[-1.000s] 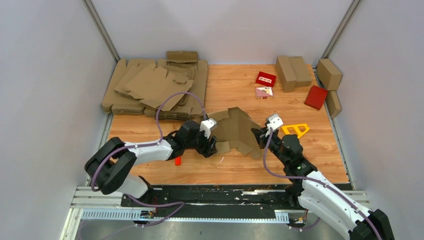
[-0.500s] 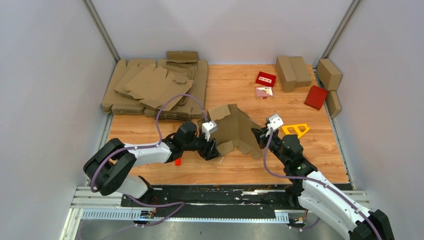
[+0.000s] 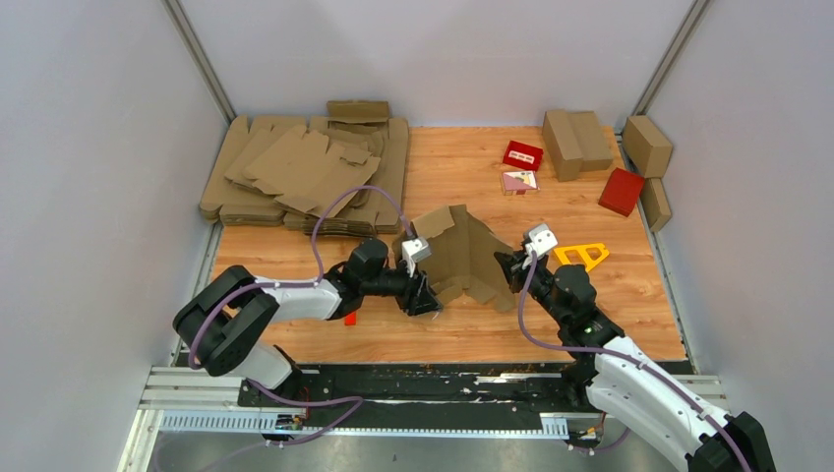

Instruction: Fold the paper box

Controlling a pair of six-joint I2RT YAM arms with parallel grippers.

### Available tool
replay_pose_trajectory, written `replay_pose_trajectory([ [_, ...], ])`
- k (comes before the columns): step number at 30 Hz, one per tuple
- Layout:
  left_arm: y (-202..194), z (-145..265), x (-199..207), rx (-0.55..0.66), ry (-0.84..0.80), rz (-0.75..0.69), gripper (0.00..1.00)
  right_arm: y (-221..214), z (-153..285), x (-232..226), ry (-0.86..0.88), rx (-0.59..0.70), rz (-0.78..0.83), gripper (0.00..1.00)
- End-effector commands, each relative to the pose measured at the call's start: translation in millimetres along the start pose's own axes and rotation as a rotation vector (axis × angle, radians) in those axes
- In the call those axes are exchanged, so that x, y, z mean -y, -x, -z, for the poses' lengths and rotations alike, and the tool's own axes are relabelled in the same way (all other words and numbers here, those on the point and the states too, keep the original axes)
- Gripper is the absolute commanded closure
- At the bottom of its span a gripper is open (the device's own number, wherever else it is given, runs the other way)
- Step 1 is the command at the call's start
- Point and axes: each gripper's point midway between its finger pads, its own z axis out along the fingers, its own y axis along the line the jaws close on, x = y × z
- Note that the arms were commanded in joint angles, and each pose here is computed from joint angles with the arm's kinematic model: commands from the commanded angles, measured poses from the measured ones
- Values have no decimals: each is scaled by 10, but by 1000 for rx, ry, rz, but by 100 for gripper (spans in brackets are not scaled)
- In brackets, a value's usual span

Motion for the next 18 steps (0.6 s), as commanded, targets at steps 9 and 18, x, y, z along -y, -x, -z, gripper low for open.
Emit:
replay_pose_trajectory([
  [9,-118,-121,164,-109,114,-224,48,5,-9,-17,5,-8,-3,100],
  [18,-200,-217,108,-192,320,-407,43,6,-9,-30,11,-6,-12,100],
])
